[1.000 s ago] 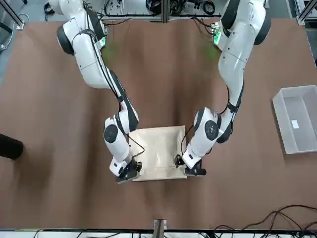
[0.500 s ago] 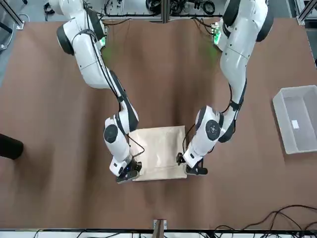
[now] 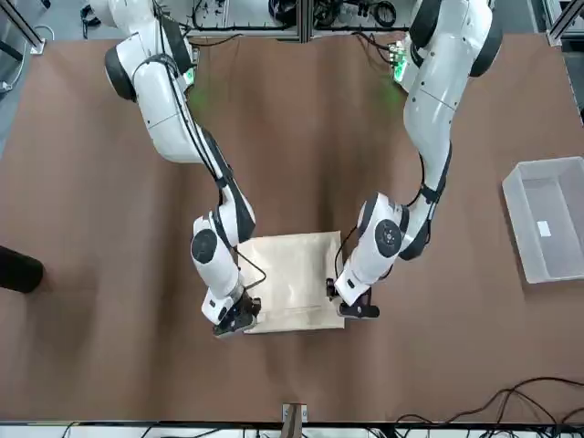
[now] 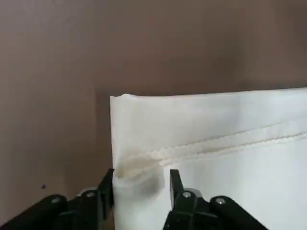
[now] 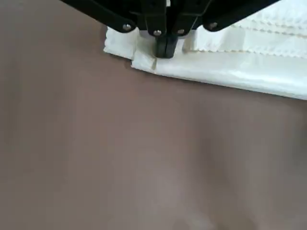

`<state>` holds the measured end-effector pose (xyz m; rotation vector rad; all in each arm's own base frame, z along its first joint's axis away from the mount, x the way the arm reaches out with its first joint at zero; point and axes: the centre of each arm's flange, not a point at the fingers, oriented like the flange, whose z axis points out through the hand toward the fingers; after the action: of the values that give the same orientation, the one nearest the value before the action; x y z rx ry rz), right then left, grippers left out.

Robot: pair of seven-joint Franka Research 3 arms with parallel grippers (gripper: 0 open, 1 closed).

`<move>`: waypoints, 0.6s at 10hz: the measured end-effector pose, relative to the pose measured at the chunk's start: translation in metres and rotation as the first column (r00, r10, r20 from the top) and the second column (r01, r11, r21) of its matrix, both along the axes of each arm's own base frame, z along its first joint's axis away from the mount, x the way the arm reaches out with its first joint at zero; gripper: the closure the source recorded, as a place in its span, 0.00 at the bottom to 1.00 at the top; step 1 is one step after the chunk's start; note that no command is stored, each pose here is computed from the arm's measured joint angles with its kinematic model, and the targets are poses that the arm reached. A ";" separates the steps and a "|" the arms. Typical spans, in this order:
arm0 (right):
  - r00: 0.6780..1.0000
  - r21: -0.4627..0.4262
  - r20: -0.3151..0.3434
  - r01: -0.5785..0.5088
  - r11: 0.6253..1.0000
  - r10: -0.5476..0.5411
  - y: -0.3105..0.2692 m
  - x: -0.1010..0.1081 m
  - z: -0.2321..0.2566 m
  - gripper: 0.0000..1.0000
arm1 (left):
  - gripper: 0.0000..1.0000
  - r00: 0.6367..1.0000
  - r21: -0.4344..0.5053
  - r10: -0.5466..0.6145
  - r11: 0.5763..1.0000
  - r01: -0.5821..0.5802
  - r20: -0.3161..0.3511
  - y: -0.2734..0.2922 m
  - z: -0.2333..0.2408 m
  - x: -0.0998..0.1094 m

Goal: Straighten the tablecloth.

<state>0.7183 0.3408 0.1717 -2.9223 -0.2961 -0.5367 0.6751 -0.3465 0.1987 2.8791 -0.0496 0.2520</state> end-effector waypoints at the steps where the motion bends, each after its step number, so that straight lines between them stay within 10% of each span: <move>1: 1.000 0.000 0.000 0.000 1.000 0.000 0.000 0.000 0.000 0.99 | 0.67 1.000 0.000 0.003 1.000 -0.003 0.000 0.001 0.000 0.000; 3: 1.000 -0.002 0.001 0.001 1.000 -0.001 -0.001 0.000 0.000 0.99 | 0.97 1.000 -0.004 0.015 1.000 -0.015 0.002 0.001 0.004 0.001; 6: 1.000 -0.002 0.001 0.001 1.000 -0.001 -0.001 0.001 0.000 0.99 | 0.96 1.000 -0.009 0.011 1.000 -0.011 0.003 -0.003 0.013 -0.003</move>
<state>0.7189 0.3395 0.1716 -2.9246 -0.2957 -0.5383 0.6723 -0.3491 0.2113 2.8706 -0.0336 0.2583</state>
